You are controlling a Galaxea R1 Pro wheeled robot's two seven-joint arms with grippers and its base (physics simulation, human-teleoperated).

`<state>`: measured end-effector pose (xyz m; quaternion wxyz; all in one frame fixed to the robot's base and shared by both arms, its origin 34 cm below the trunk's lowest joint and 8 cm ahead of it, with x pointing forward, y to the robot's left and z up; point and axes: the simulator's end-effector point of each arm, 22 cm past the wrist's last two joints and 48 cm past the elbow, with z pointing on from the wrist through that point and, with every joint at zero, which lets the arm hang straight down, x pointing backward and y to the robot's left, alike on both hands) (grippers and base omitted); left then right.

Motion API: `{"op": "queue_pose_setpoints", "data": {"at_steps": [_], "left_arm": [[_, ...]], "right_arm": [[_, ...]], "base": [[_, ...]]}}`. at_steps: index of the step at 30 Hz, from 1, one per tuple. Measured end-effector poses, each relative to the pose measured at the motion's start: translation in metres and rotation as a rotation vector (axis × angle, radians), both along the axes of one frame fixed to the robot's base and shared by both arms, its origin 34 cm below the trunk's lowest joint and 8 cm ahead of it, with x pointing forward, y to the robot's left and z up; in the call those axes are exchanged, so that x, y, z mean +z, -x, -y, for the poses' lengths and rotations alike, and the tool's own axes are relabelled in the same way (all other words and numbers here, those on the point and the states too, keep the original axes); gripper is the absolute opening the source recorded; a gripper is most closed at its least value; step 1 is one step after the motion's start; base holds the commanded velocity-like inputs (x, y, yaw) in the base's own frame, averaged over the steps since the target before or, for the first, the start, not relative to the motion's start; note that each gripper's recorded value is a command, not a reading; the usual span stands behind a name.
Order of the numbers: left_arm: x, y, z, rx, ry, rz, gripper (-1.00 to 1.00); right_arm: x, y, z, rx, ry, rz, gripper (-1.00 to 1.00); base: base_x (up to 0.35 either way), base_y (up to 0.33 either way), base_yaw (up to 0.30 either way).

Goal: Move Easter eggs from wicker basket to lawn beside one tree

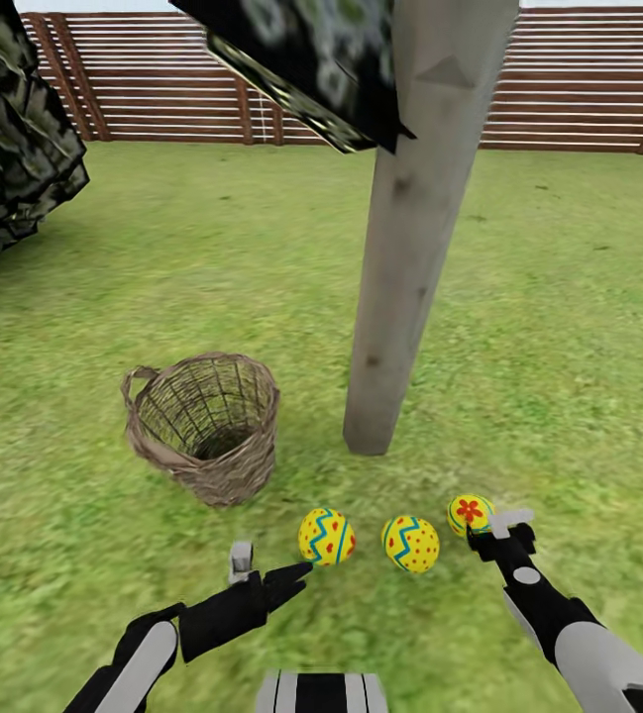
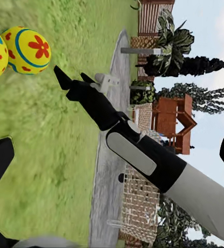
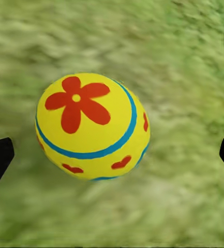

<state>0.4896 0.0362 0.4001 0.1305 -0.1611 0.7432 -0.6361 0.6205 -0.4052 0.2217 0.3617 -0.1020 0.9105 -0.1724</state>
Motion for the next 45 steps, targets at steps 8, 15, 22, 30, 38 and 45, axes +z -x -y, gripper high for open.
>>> {"op": "queue_pose_setpoints", "data": {"at_steps": [8, 15, 22, 30, 38, 45], "left_arm": [[-0.032, -0.023, -0.09, 0.159, -0.12, -0.039, 1.0], [-0.081, -0.004, -0.166, 0.212, -0.289, -0.152, 1.0], [-0.115, 0.017, -0.193, 0.198, -0.499, -0.292, 1.0], [-0.109, 0.023, -0.195, 0.185, -0.544, -0.333, 1.0], [-0.112, 0.037, -0.196, 0.17, -0.623, -0.409, 1.0], [-0.123, 0.058, -0.226, 0.155, -0.83, -0.522, 1.0]], "right_arm": [[-0.012, 0.034, 0.012, -0.052, 0.033, -0.175, 1.0], [-0.005, 0.038, 0.012, -0.056, 0.029, -0.18, 1.0], [-0.005, 0.05, -0.007, -0.006, -0.057, -0.242, 1.0], [-0.002, 0.071, -0.011, 0.005, -0.093, -0.307, 1.0], [0.0, 0.105, -0.008, 0.008, -0.136, -0.398, 1.0], [0.006, 0.126, -0.008, 0.005, -0.142, -0.444, 1.0]], "base": [[-0.029, 0.0, 0.0], [0.0, 0.0, 0.0], [0.0, 0.0, 0.0], [0.0, 0.0, 0.0], [0.0, 0.0, 0.0], [0.0, 0.0, 0.0]]}}
